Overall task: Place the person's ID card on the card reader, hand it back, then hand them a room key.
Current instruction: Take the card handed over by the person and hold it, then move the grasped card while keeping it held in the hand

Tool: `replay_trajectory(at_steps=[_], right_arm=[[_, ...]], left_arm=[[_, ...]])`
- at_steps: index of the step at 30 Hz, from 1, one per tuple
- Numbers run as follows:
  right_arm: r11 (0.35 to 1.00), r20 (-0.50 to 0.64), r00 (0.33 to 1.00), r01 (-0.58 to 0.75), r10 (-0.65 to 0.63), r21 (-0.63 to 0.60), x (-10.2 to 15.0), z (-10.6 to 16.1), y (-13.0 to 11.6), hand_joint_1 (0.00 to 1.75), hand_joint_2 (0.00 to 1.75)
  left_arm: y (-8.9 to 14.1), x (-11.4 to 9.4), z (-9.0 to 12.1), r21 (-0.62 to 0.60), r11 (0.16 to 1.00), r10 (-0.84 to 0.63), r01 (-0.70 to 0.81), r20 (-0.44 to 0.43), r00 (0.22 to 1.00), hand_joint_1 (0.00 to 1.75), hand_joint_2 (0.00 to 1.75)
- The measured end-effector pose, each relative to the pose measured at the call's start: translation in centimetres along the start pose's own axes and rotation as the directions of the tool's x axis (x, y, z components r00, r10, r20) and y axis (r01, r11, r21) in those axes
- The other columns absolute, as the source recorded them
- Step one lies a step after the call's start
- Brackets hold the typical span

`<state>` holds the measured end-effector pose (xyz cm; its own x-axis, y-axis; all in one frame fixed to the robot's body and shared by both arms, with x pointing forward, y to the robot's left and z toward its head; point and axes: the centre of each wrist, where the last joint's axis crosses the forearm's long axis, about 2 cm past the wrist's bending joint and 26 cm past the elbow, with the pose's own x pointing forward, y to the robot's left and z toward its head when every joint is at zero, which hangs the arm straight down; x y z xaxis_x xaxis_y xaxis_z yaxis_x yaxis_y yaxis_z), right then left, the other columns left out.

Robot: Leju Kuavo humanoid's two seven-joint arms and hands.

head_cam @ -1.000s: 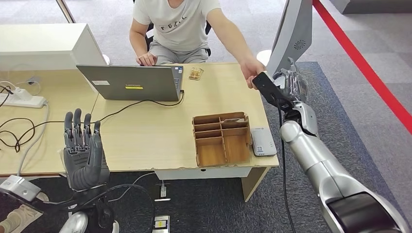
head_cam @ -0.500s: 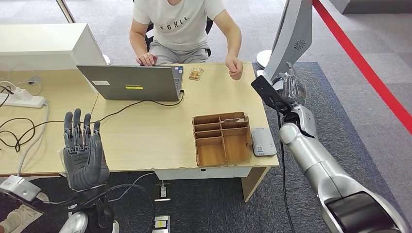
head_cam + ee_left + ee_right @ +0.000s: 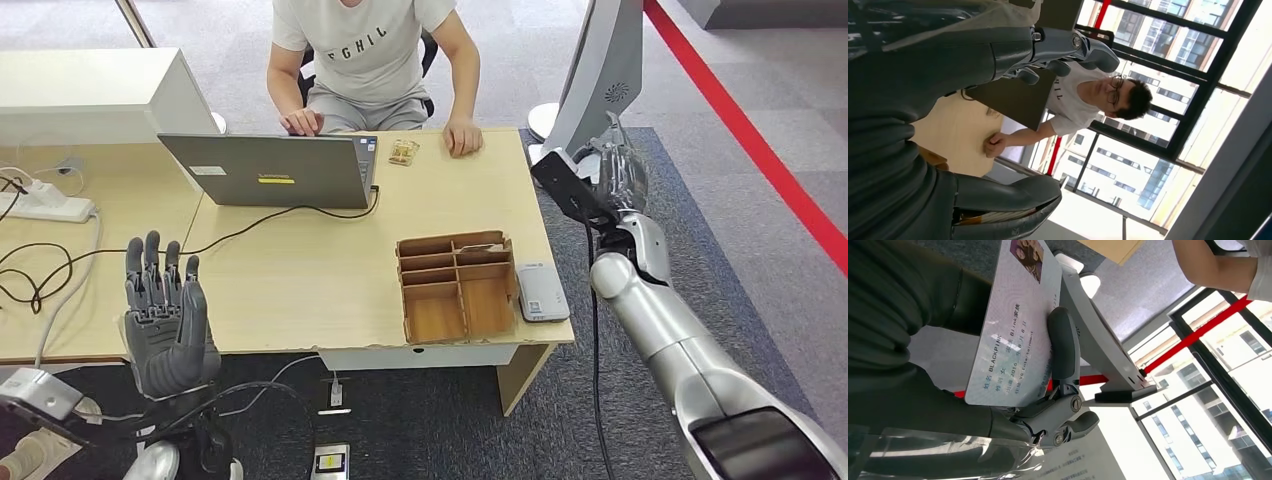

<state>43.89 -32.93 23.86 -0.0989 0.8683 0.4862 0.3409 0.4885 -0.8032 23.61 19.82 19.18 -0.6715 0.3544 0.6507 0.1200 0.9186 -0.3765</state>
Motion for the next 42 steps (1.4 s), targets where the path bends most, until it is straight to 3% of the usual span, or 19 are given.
replay_trajectory(at_steps=[18,42], right_arm=[[0.996,0.034,0.999,0.003,0.0,-0.094,-4.6,8.0,-0.8,1.75,1.75],[0.986,0.113,0.98,-0.168,0.165,0.012,-5.5,10.5,2.3,1.75,1.75]], left_arm=[[1.0,1.0,0.2,0.084,0.995,-0.061,0.059,0.02,0.998,0.0,1.75],[1.0,1.1,0.6,0.049,0.998,-0.048,0.046,0.043,0.998,0.0,1.75]])
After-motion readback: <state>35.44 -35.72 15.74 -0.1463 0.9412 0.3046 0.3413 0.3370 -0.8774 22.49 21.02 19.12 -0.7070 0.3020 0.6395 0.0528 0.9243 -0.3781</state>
